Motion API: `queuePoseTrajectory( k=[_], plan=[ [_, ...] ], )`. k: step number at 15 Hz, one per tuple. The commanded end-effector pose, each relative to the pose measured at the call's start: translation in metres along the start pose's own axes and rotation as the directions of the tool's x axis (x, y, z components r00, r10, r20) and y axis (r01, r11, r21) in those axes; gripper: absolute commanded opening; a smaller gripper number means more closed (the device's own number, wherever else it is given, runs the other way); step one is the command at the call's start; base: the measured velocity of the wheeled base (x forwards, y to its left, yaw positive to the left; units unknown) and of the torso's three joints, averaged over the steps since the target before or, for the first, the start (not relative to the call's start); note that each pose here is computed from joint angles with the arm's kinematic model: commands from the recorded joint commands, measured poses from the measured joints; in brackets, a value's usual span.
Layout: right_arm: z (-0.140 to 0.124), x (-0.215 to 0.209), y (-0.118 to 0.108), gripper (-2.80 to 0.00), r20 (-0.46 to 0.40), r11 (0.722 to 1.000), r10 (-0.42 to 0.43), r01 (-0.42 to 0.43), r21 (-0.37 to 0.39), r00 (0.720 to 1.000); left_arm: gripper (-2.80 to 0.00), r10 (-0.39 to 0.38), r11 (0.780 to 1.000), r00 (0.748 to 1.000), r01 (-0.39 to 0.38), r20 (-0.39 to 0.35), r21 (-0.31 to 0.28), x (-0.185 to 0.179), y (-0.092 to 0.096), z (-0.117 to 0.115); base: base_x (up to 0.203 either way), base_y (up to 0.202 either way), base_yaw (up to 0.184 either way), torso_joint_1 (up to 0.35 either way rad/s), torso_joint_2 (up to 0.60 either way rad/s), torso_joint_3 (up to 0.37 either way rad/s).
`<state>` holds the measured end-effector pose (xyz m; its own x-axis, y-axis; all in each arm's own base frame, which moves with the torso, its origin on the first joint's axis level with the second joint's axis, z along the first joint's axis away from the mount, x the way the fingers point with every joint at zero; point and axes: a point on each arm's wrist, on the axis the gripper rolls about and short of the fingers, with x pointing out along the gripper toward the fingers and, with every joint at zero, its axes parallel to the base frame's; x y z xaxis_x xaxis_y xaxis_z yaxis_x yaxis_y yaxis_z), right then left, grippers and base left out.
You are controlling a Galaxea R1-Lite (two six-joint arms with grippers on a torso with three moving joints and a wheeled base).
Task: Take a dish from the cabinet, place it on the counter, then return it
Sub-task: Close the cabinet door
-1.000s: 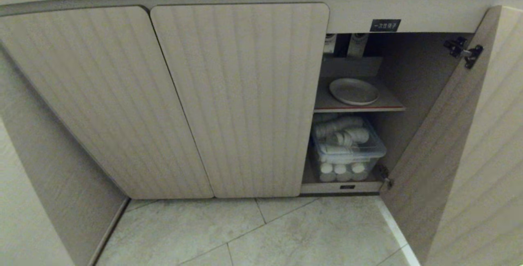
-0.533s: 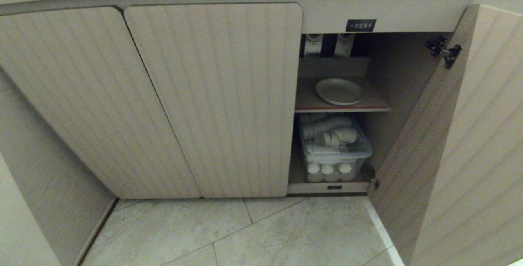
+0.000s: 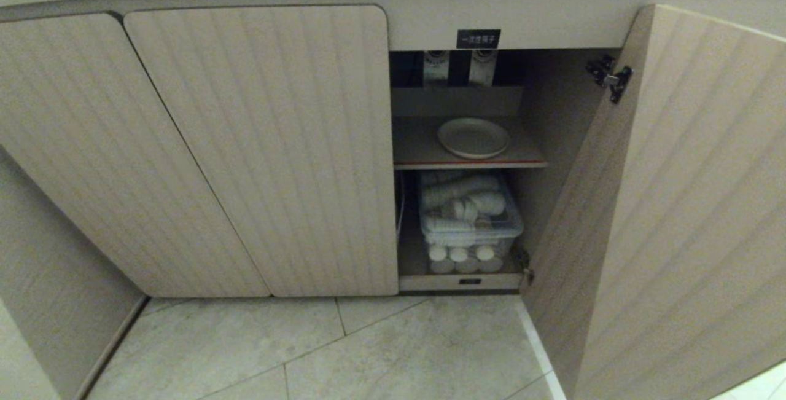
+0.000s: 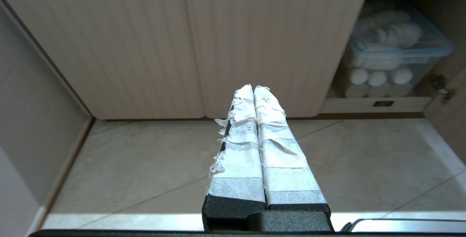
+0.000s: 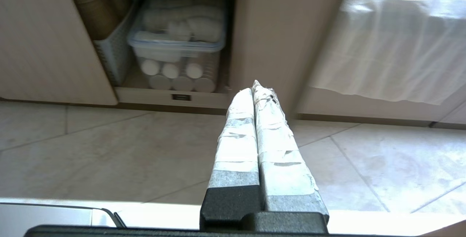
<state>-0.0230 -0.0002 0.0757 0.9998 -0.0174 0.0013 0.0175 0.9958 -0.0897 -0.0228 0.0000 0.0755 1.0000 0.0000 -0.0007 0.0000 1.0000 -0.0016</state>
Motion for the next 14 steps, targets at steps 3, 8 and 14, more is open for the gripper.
queuePoseTrajectory(
  k=[3, 8, 14],
  plan=[
    [0.0000, 0.0001, 0.0000, -2.80, -0.001, 1.000, 0.001, -0.001, -0.001, 1.000, -2.80, 0.000, 1.000, 1.000, 0.000, 0.001, 0.000, 0.0000, 0.0000, 0.0000, 0.000, -0.187, 0.001, 0.001, 0.01, 0.001],
    [0.0000, 0.0001, 0.0000, -2.80, -0.001, 1.000, 0.001, -0.001, -0.001, 1.000, -2.80, 0.000, 1.000, 1.000, 0.000, 0.001, 0.000, 0.0000, 0.0000, 0.0000, 0.000, -0.022, 0.000, 0.000, 0.00, 0.000],
    [0.0000, 0.0001, 0.0000, -2.80, -0.001, 1.000, 0.001, -0.001, -0.001, 1.000, -2.80, 0.000, 1.000, 1.000, 0.000, 0.001, 0.000, 0.0000, 0.0000, 0.0000, 0.000, 0.000, 0.000, 0.000, 0.00, 0.000]
  ],
)
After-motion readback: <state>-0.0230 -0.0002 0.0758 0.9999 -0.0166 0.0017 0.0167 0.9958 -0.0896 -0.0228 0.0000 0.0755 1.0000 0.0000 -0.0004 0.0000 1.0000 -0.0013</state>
